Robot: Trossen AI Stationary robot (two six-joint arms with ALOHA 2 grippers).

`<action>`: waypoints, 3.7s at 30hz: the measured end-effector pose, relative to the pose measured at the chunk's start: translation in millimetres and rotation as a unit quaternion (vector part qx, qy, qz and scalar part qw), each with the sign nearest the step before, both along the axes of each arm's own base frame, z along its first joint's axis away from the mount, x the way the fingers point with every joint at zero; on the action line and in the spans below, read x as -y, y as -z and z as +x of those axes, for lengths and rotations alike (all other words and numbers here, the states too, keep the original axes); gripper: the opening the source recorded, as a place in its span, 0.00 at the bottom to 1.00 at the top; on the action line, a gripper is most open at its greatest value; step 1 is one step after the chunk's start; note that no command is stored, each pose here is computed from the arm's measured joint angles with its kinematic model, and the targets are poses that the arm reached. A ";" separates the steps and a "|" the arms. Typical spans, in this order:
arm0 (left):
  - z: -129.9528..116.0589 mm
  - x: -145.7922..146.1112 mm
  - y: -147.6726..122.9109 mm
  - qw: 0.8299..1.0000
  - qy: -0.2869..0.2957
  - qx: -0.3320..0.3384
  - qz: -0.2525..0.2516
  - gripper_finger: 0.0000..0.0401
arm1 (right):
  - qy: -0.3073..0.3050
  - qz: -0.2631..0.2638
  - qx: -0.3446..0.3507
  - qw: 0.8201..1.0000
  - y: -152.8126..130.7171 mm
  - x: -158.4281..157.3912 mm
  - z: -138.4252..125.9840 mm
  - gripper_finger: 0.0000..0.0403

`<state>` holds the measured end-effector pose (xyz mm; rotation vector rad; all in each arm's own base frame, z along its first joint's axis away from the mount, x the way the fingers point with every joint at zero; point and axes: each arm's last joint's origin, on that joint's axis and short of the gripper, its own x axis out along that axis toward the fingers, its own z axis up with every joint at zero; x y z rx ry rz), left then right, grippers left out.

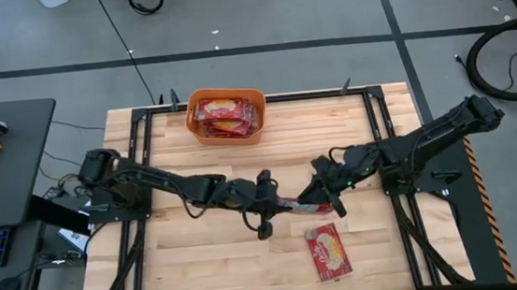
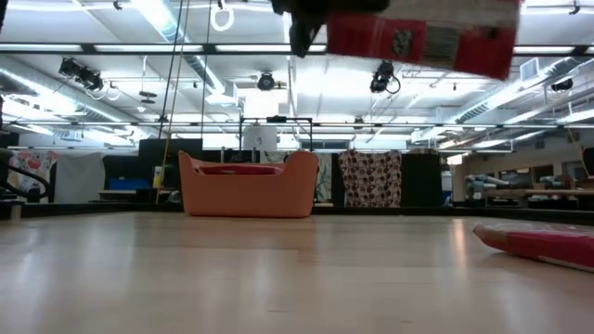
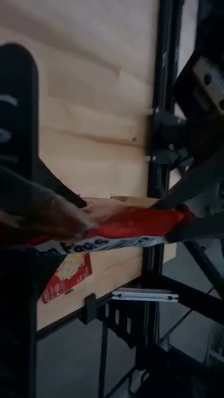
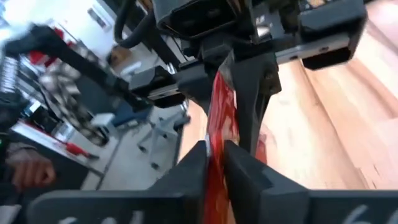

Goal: Sort popcorn bags into baskets
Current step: Put the red popcorn bag into the orange container

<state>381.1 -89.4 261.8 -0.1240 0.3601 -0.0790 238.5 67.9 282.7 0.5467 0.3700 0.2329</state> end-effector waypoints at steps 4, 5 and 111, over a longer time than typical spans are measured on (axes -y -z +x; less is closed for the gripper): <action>-11.5 -9.6 -15.9 0.999 0.002 -0.005 0.033 0.10 | 0.027 0.008 0.028 0.999 -13.3 11.2 -8.9 0.26; -14.5 -12.4 -18.9 0.999 0.003 -0.010 0.041 0.10 | 0.044 0.006 0.036 0.998 -16.7 14.0 -11.5 0.29; -141.9 -168.6 -30.1 0.926 -0.203 0.088 -0.307 0.51 | -0.224 -0.211 -0.256 0.916 105.4 -20.5 11.0 0.49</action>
